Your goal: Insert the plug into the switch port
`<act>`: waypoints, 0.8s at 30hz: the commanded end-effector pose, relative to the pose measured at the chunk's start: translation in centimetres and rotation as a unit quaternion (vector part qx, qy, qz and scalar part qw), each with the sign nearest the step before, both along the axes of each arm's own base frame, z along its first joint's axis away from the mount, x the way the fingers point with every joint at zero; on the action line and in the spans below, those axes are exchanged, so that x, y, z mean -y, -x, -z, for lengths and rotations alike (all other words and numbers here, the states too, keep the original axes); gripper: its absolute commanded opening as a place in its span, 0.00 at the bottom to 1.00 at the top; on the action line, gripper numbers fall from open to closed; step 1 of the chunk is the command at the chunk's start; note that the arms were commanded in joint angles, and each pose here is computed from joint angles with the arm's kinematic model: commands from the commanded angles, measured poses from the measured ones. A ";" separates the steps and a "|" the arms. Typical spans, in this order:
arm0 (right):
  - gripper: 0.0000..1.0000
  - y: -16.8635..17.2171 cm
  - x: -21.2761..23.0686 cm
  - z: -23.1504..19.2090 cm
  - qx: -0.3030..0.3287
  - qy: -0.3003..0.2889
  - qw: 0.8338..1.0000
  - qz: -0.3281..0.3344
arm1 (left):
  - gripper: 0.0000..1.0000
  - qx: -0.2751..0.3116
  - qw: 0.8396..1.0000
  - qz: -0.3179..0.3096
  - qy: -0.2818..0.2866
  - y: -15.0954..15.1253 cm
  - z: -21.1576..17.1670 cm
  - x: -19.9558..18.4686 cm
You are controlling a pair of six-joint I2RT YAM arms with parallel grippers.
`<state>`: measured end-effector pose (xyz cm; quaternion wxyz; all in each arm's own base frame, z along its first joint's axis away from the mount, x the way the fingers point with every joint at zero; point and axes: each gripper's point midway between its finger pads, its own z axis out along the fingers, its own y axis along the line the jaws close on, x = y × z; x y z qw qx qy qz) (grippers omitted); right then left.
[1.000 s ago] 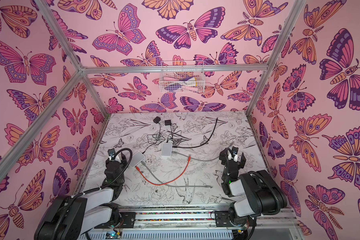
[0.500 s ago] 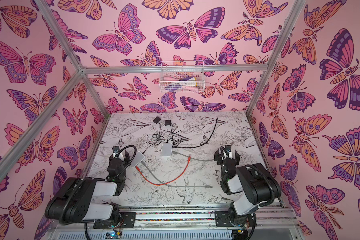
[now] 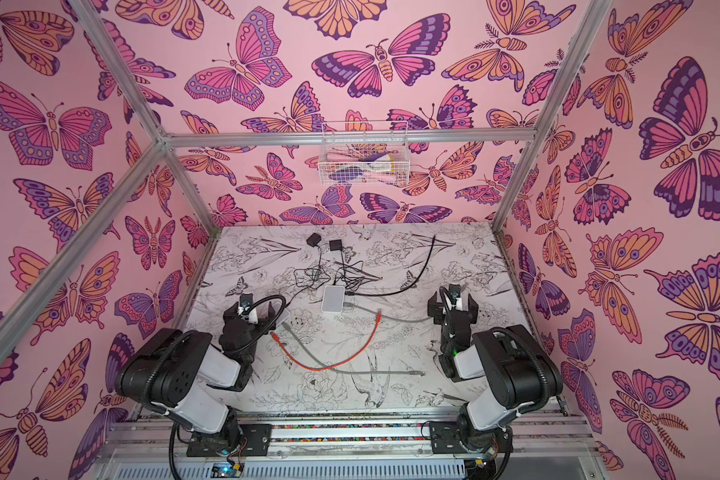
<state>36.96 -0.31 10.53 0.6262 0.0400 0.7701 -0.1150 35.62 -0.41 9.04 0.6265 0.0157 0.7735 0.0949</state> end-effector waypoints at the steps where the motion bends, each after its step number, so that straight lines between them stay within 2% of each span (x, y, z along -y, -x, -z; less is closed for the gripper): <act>1: 0.99 -1.6 1.0 0.2 -0.040 -0.033 0.999 0.011 | 0.99 0.003 1.000 0.010 0.007 -0.9 -0.7 0.2; 3: 0.99 -2.1 1.7 1.0 -0.070 -0.058 0.996 0.008 | 0.99 -0.011 1.000 0.010 0.012 -1.3 -0.5 0.0; 7: 0.99 -2.2 2.0 1.0 -0.073 -0.067 0.995 0.008 | 1.00 -0.074 0.996 0.015 0.053 -2.6 1.0 -0.8; 9: 0.99 -2.1 2.0 1.0 -0.072 -0.067 0.995 0.009 | 1.00 -0.077 0.993 0.025 0.086 -3.7 0.3 -1.5; 24: 0.99 -2.1 2.0 0.9 -0.069 -0.067 0.995 0.009 | 0.99 -0.073 0.994 0.033 0.079 -3.8 0.2 -1.1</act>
